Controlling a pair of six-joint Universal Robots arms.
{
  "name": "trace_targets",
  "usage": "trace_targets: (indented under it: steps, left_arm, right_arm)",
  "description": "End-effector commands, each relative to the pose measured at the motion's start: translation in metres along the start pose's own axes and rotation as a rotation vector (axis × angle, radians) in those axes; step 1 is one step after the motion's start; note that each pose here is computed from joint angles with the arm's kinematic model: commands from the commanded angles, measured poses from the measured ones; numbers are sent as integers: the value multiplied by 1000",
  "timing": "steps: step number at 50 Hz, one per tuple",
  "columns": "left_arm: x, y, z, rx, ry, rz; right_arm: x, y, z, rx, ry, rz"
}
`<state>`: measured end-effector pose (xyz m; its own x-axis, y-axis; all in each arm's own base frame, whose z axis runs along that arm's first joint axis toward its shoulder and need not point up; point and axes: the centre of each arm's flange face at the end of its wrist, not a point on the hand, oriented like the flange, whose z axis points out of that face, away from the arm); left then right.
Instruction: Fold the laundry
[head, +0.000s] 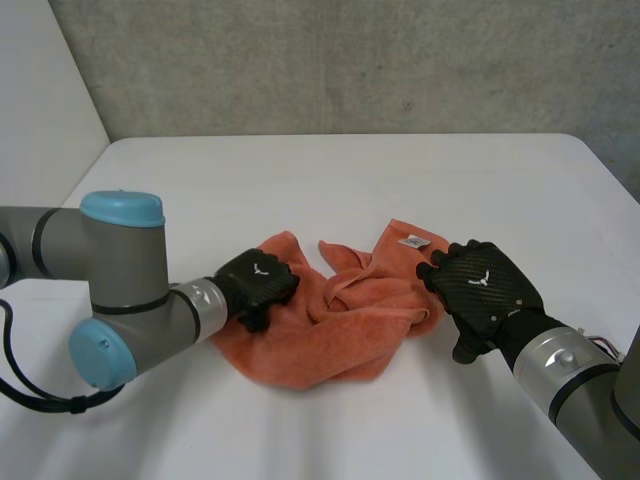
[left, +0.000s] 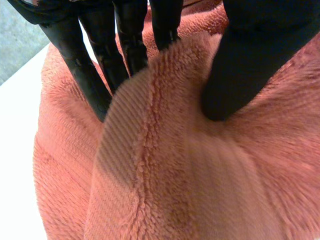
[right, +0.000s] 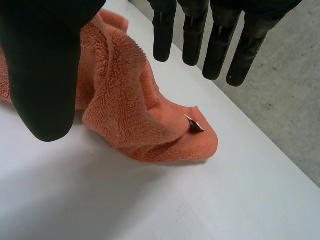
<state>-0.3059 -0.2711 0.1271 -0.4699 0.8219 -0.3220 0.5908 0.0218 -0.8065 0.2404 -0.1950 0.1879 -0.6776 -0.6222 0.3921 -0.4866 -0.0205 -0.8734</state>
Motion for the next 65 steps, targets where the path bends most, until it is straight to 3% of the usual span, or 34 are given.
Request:
trace_targets:
  steps: [1, 10, 19, 29, 38, 50, 54, 59, 65]
  left_arm:
    - [-8, -35, -11, 128, -107, 82]
    - [-27, -73, -45, 289, -264, 37]
    - [-29, -90, -85, 347, -313, 28]
    - [-28, -111, -132, 449, -358, -23]
    - [-29, -120, -147, 504, -360, -103]
    - [-34, -142, -176, 623, -364, -224]
    - [-34, -147, -184, 653, -361, -252]
    - [-35, -150, -191, 682, -364, -278]
    - [-42, -149, -194, 682, -390, -279]
  right_arm:
    - [3, 1, 2, -5, 13, 2]
    - [22, 1, 7, -15, 75, 28]
    - [40, -2, 13, -58, 90, 274]
    - [19, 4, 14, -147, -134, 447]
    - [9, 16, 22, -179, -175, 483]
    - [-4, 21, 46, -85, -169, 482]
    - [-9, 35, 74, -111, -103, 459]
    - [-13, 35, 82, -131, -65, 436]
    - [21, -22, 53, 45, 34, 392]
